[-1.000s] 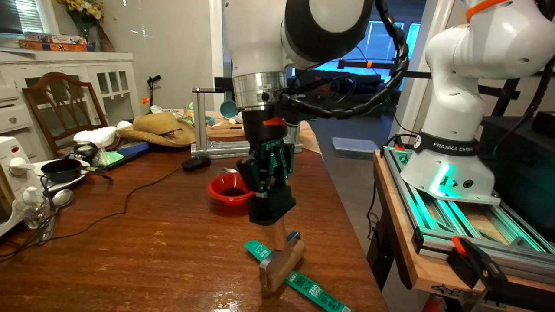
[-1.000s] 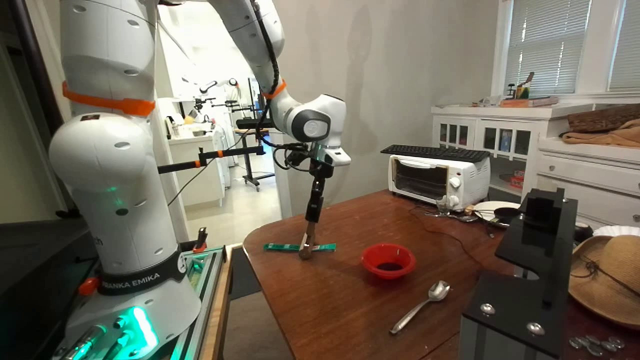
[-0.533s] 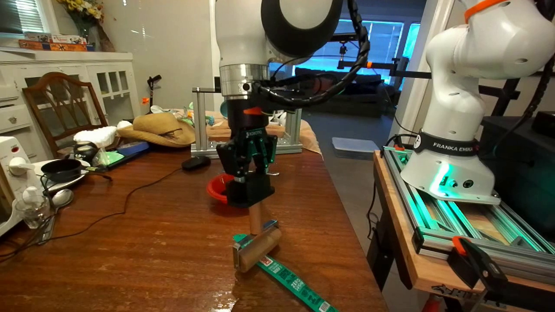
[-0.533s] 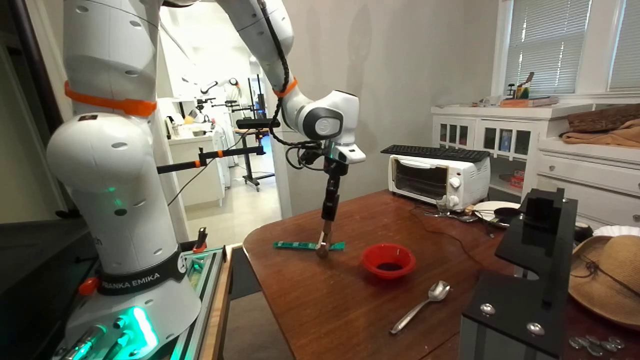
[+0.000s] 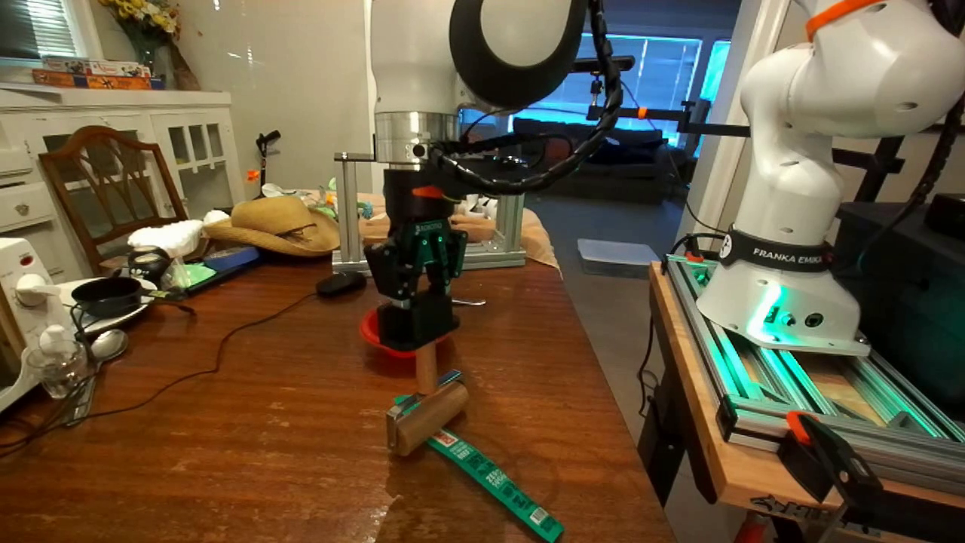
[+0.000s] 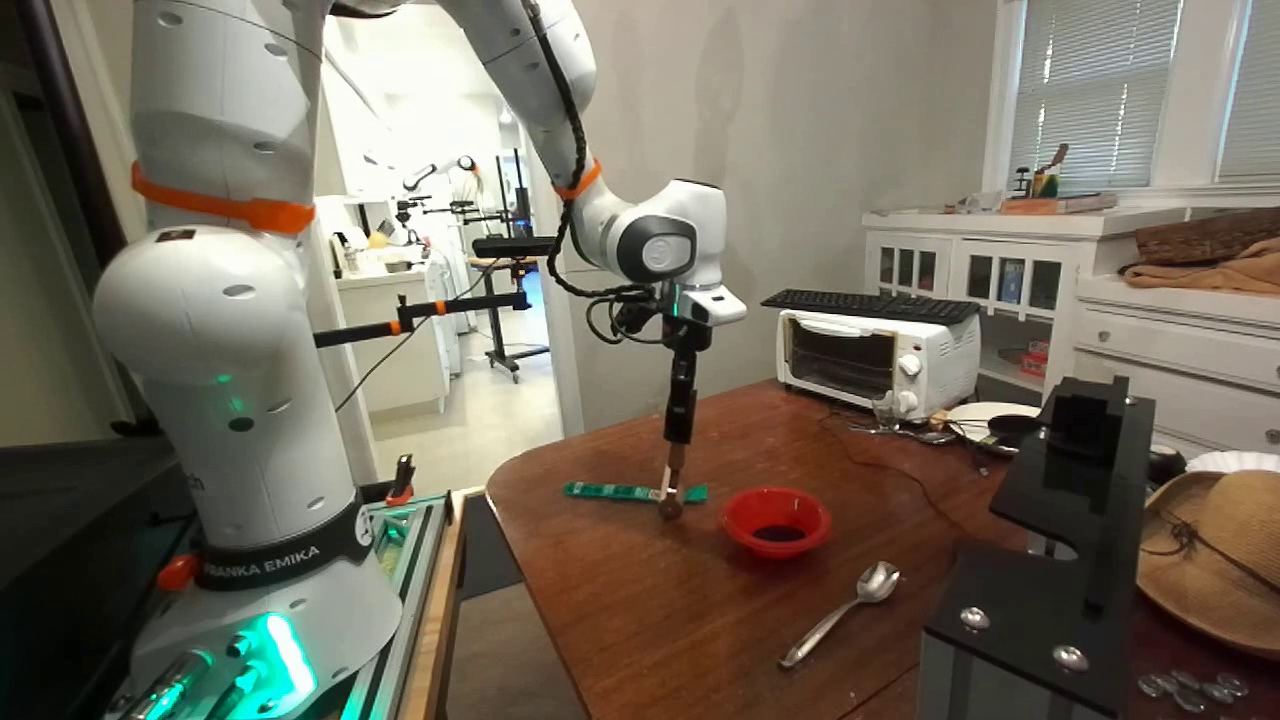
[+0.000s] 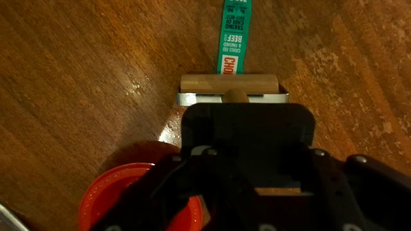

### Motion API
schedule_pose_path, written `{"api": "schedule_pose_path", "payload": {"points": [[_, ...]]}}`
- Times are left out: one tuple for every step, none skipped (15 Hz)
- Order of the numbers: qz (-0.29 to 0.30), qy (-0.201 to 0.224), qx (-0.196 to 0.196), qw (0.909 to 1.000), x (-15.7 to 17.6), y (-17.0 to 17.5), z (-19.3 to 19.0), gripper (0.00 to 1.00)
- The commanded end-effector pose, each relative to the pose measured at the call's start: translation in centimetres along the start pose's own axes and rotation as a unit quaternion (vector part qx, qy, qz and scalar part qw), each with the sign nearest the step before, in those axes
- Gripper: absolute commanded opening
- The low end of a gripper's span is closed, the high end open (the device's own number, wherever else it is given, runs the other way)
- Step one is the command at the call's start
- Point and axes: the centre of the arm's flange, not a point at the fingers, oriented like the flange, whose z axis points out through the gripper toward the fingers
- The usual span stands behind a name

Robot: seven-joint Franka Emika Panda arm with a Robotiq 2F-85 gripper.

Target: Use the wooden object to roll on the green packet

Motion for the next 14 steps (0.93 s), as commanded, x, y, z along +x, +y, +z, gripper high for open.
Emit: {"api": "schedule_pose_path", "payload": {"points": [[-0.004,-0.009,-0.01,0.9999,-1.0,-0.5,1.6,0.22],[-0.005,-0.015,-0.011,0.9998,-1.4,-0.6,1.8,0.22],[-0.006,-0.017,-0.013,0.9998,-1.8,-0.7,2.0,0.22],[-0.007,-0.023,-0.015,0.9996,-2.1,-0.9,2.1,0.22],[-0.005,-0.03,-0.02,0.9993,-2.5,-1.1,2.3,0.22],[-0.003,-0.038,-0.026,0.999,-2.8,-1.2,2.5,0.22],[-0.002,-0.044,-0.035,0.9984,-3.3,-1.4,2.7,0.22],[0.002,-0.049,-0.045,0.9978,-3.8,-1.6,2.9,0.22],[0.007,-0.05,-0.06,0.9969,-4.3,-1.8,3.3,0.22],[0.009,-0.054,-0.07,0.996,-4.8,-1.9,3.5,0.22],[0.01,-0.052,-0.08,0.9954,-5.3,-2.2,3.8,0.22],[0.009,-0.05,-0.085,0.9951,-5.7,-2.5,4.0,0.22],[0.008,-0.05,-0.087,0.9949,-6.1,-2.8,4.2,0.22],[0.005,-0.048,-0.088,0.9949,-6.4,-3.1,4.3,0.22]]}}
